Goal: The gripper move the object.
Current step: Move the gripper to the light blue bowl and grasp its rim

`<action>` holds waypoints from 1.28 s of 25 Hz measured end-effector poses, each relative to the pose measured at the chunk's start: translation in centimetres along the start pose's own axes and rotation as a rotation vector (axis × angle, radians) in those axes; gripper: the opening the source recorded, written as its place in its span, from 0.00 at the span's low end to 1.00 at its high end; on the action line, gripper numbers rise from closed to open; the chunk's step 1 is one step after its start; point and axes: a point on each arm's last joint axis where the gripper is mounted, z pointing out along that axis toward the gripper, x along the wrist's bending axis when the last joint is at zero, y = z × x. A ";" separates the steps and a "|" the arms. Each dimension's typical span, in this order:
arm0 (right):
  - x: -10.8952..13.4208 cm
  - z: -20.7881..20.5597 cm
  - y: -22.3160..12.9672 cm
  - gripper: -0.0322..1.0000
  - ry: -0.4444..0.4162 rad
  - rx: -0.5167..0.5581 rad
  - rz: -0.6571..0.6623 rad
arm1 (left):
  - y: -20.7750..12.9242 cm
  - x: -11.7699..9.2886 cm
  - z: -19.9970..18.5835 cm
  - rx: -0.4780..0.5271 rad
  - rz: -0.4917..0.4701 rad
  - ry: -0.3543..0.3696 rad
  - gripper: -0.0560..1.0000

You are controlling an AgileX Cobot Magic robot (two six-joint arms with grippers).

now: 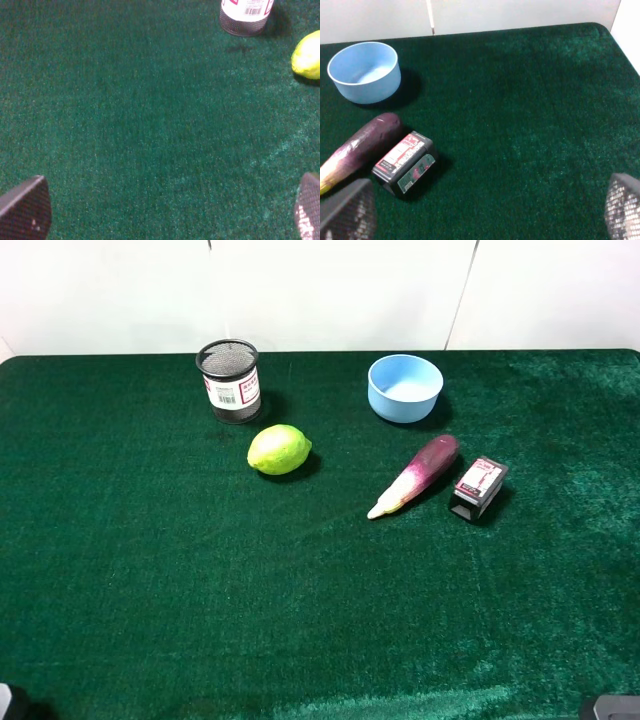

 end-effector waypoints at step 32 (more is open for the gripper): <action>0.1 6.2 10.6 0.70 0.027 0.220 -0.020 | 0.0 0.0 0.0 0.000 0.000 0.000 0.99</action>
